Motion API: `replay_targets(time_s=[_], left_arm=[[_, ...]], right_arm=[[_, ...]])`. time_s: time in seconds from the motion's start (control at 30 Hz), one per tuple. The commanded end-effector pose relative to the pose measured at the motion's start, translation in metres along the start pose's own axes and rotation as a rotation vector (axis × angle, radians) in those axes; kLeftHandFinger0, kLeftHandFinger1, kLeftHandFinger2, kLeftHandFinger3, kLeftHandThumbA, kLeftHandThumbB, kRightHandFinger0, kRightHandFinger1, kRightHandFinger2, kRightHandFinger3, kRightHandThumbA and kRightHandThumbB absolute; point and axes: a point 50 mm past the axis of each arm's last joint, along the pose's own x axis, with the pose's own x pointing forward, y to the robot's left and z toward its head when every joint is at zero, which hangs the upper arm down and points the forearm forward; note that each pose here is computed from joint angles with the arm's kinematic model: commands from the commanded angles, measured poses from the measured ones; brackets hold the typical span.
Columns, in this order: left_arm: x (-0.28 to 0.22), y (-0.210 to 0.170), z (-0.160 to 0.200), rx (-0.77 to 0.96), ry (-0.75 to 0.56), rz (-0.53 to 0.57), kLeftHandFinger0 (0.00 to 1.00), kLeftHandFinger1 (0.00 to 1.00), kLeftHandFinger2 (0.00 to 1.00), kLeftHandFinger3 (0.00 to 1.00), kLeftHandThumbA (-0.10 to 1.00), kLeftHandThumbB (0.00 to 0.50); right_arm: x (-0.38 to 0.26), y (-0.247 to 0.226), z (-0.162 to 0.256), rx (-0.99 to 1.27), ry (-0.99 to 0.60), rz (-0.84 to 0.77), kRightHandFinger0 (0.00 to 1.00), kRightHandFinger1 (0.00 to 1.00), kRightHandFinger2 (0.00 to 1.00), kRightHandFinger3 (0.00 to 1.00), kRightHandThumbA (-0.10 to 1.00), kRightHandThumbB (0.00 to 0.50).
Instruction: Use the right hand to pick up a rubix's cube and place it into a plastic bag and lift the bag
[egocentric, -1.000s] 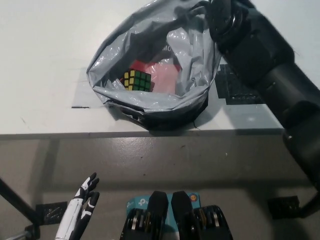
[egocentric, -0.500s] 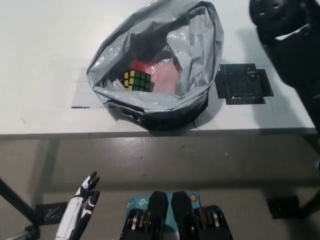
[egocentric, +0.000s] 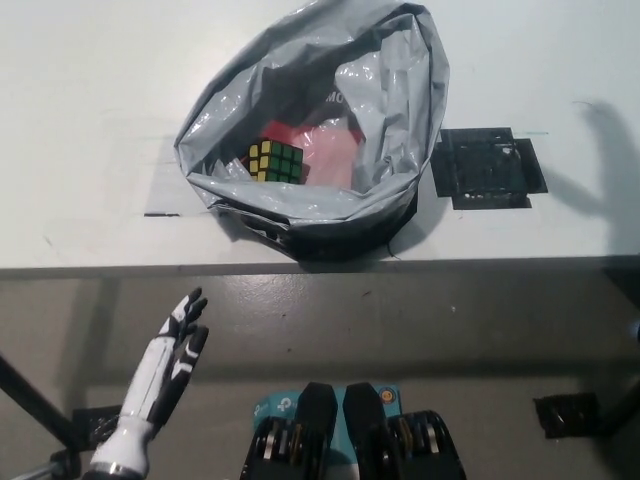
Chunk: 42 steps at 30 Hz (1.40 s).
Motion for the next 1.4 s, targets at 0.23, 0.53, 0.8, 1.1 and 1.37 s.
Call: replay_targets(time_s=[0.23,0.53,0.8,1.1,1.37], left_arm=[[0.074,0.051,0.052,0.000,-0.192,0.074,1.00,1.00,1.00,1.00,1.00,0.169],[0.059,0.055,0.043,-0.013,-0.172,0.069,1.00,1.00,1.00,1.00,1.00,0.150],[0.029,0.042,0.022,-0.036,-0.116,0.045,1.00,1.00,1.00,1.00,0.96,0.137],[0.015,0.038,0.014,-0.045,-0.070,0.046,1.00,1.00,1.00,1.00,0.93,0.117],[0.001,0.036,0.004,-0.051,-0.042,0.025,1.00,1.00,1.00,1.00,0.89,0.088]], right_arm=[[-0.190,-0.084,0.091,0.209,-0.389,-0.127,1.00,1.00,1.00,1.00,1.00,0.321],[-0.240,0.000,0.035,0.307,-0.132,-0.055,1.00,1.00,1.00,1.00,1.00,0.257],[-0.293,0.064,-0.029,0.324,0.192,0.068,1.00,1.00,1.00,1.00,1.00,0.127],[-0.332,0.103,-0.083,0.319,0.445,0.258,1.00,1.00,1.00,1.00,1.00,0.139],[-0.354,0.110,-0.083,0.343,0.486,0.311,1.00,1.00,1.00,1.00,1.00,0.127]])
